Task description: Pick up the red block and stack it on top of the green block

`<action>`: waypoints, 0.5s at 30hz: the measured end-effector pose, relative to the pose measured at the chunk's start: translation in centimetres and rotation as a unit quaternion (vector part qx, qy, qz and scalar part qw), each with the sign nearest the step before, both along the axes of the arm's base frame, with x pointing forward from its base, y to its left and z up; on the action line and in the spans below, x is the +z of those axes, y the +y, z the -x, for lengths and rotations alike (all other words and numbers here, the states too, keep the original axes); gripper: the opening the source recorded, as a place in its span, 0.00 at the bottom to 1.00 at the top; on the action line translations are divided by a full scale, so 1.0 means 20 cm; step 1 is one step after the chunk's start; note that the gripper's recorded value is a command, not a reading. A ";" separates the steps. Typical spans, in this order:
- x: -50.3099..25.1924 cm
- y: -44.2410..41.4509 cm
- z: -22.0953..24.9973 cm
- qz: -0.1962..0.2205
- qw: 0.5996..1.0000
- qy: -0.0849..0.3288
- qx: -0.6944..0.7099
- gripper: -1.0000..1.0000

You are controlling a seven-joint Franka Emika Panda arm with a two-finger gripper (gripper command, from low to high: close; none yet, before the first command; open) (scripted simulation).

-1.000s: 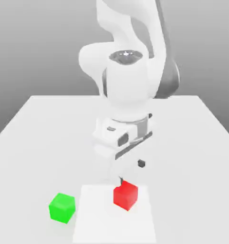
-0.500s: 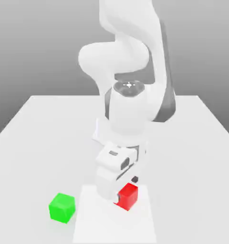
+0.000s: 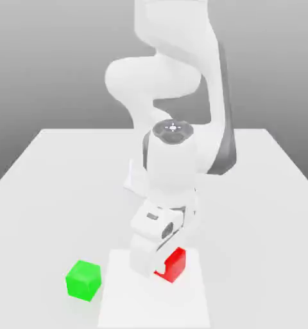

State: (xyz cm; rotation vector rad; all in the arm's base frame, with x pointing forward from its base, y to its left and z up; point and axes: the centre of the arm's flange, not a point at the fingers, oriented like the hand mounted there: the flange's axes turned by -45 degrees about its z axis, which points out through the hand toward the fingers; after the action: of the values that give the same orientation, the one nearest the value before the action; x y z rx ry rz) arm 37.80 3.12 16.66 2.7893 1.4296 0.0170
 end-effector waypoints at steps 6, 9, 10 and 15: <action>0.13 0.00 -0.01 0.000 1.000 -0.001 0.000 0.00; 0.17 0.00 0.01 0.000 1.000 0.001 -0.001 0.00; 0.18 0.00 0.01 0.000 1.000 0.002 -0.002 0.00; 0.24 -0.07 0.00 0.000 1.000 0.007 0.007 0.00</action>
State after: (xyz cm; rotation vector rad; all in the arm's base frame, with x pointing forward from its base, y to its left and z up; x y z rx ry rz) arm 37.82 1.63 21.37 2.7860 1.4513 -0.0021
